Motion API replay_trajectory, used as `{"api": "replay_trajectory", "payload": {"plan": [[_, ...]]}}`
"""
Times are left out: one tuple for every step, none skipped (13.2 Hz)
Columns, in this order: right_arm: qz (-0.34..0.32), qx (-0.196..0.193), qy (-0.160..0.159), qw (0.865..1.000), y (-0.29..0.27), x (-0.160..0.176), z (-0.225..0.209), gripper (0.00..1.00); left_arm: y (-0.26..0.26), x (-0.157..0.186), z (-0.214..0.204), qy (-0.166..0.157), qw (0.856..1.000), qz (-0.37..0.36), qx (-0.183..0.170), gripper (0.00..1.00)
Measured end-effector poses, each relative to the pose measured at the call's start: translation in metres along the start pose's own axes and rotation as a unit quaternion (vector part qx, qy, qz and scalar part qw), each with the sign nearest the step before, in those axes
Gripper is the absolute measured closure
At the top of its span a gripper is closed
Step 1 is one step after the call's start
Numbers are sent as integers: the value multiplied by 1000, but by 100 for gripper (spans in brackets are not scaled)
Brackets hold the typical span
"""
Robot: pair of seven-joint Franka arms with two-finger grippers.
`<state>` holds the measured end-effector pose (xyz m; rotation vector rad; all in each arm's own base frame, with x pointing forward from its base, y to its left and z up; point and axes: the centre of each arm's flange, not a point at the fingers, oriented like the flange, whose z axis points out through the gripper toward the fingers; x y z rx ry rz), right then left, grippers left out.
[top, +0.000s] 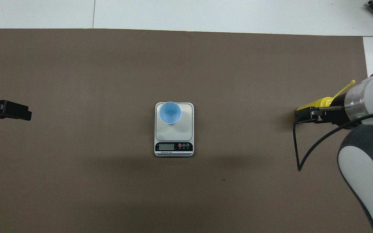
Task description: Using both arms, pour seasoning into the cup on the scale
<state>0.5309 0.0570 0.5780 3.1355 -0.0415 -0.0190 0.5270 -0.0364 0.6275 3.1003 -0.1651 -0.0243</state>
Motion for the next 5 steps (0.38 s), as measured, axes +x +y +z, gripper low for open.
{"api": "replay_trajectory", "payload": {"plan": [[0,0,0,1000,0,0,0,0,0,0,0,0,1000,0,0,0],[-1,0,2,1000,-1,0,-1,0,0,0,0,0,1000,0,0,0],[-1,1,5,1000,-1,1,-2,0,0,0,0,0,1000,0,0,0],[-1,1,11,1000,-1,2,-3,0,0,0,0,0,1000,0,0,0],[-2,2,13,1000,-2,2,-3,0,0,0,0,0,1000,0,0,0]]}}
